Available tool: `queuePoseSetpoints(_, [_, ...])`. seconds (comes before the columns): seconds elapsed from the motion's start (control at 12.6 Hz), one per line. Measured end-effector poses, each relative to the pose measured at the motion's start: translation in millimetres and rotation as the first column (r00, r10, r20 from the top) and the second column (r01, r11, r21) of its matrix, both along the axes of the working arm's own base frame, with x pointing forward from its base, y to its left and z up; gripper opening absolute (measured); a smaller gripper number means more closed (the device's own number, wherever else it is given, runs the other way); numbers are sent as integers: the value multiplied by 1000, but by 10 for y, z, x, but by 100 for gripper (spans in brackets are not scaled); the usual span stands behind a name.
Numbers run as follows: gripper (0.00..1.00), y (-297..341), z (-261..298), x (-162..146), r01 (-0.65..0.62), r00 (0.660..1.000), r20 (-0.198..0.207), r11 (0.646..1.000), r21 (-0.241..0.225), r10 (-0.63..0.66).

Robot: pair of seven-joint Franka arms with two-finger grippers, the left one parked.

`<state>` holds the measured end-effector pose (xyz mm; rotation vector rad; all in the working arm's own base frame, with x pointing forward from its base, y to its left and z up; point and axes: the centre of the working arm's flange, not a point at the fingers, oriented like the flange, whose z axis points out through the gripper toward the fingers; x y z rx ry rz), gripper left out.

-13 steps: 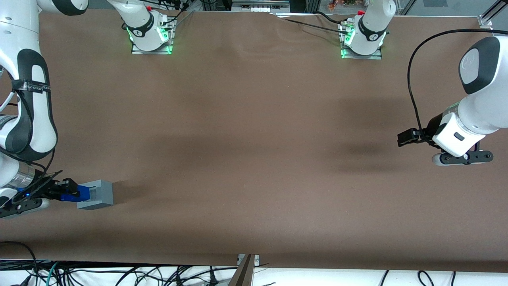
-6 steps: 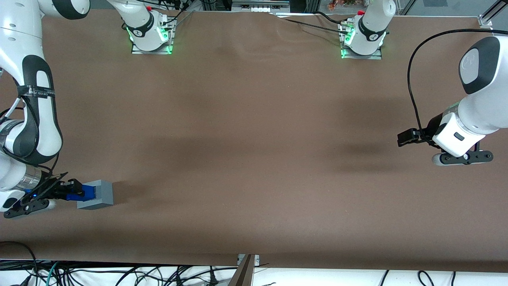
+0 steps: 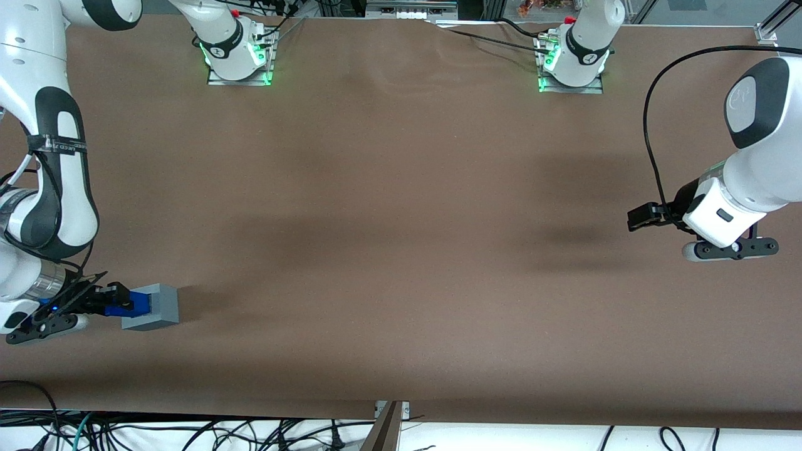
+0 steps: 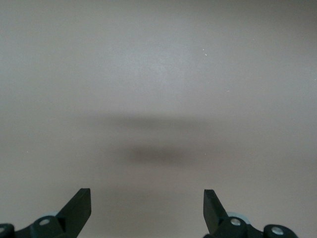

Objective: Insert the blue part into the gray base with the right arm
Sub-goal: 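Lower the blue part into the gray base's opening, pressing down, then open the right gripper to release the blue part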

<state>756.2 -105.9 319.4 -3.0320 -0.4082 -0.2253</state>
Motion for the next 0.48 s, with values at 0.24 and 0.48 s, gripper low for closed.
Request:
queuePoseSetpoints(0.24, [51,34,-35,0,13,1000,-8,1000,6,-13])
queuePoseSetpoints(0.48, [51,62,-138,9,16,1000,-19,1000,8,-16])
